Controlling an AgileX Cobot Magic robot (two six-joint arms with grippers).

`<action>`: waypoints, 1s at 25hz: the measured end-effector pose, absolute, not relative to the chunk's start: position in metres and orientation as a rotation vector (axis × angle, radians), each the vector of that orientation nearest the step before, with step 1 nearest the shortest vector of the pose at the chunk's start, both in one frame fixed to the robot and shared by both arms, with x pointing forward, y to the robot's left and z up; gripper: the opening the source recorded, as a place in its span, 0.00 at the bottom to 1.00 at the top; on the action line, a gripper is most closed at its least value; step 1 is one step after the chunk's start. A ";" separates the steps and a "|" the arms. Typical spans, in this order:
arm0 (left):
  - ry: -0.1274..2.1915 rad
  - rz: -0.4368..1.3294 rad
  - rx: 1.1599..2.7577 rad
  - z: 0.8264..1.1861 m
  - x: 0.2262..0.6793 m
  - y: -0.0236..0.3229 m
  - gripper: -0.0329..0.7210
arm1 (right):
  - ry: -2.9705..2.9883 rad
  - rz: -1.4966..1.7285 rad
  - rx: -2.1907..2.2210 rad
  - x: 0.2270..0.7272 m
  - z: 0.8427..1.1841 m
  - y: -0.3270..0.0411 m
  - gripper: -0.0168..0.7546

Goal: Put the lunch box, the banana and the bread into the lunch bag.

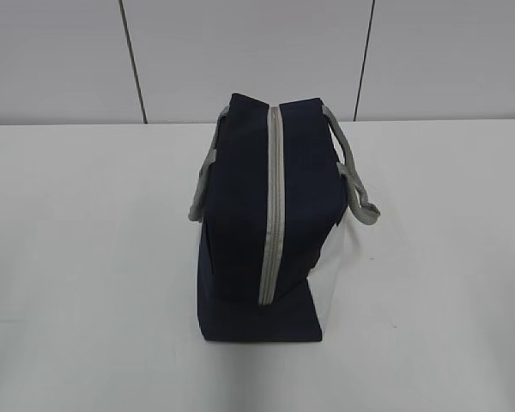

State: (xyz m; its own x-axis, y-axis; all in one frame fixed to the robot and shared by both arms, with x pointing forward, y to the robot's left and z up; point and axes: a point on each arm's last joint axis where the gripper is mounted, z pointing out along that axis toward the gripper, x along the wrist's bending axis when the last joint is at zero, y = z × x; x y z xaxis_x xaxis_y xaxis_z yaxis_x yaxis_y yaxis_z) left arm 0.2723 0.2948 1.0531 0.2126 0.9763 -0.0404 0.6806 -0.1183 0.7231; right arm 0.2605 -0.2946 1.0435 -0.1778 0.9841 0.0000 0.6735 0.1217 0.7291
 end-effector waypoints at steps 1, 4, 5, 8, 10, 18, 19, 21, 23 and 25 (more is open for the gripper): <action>1.533 0.612 1.870 1.053 0.272 0.295 0.70 | 1.913 0.828 1.598 0.260 1.043 -0.295 0.73; 1.541 0.615 1.865 1.053 0.272 0.295 0.70 | 1.913 0.828 1.598 0.260 1.043 -0.295 0.73; 1.553 0.620 1.857 1.053 0.272 0.295 0.70 | 1.913 0.828 1.598 0.260 1.043 -0.295 0.73; 1.596 0.640 1.828 1.053 0.273 0.297 0.70 | 1.903 0.824 1.607 0.261 1.043 -0.295 0.73; 1.633 0.661 1.796 1.053 0.272 0.298 0.70 | 1.888 0.817 1.619 0.261 1.043 -0.295 0.73; 1.722 0.808 1.594 1.056 0.253 0.305 0.70 | 1.847 0.826 1.625 0.257 1.044 -0.296 0.73; 1.722 0.832 1.565 1.056 0.250 0.305 0.70 | 1.826 0.841 1.617 0.254 1.044 -0.297 0.73; 1.714 0.871 1.518 1.056 0.242 0.305 0.70 | 1.770 0.864 1.607 0.248 1.045 -0.298 0.73; 1.686 0.908 1.475 1.056 0.234 0.305 0.70 | 1.695 0.891 1.595 0.239 1.045 -0.299 0.73; 1.665 0.930 1.450 1.055 0.228 0.305 0.70 | 1.622 0.904 1.591 0.231 1.045 -0.299 0.73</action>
State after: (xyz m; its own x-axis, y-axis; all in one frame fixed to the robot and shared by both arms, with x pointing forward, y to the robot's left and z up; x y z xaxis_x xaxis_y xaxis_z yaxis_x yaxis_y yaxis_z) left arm 0.2276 0.3053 1.0553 -0.0988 0.9930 -0.0645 0.4660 0.1035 0.8787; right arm 0.2314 -0.2987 1.0449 -0.0193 0.9998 0.0000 0.5259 0.0101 0.8505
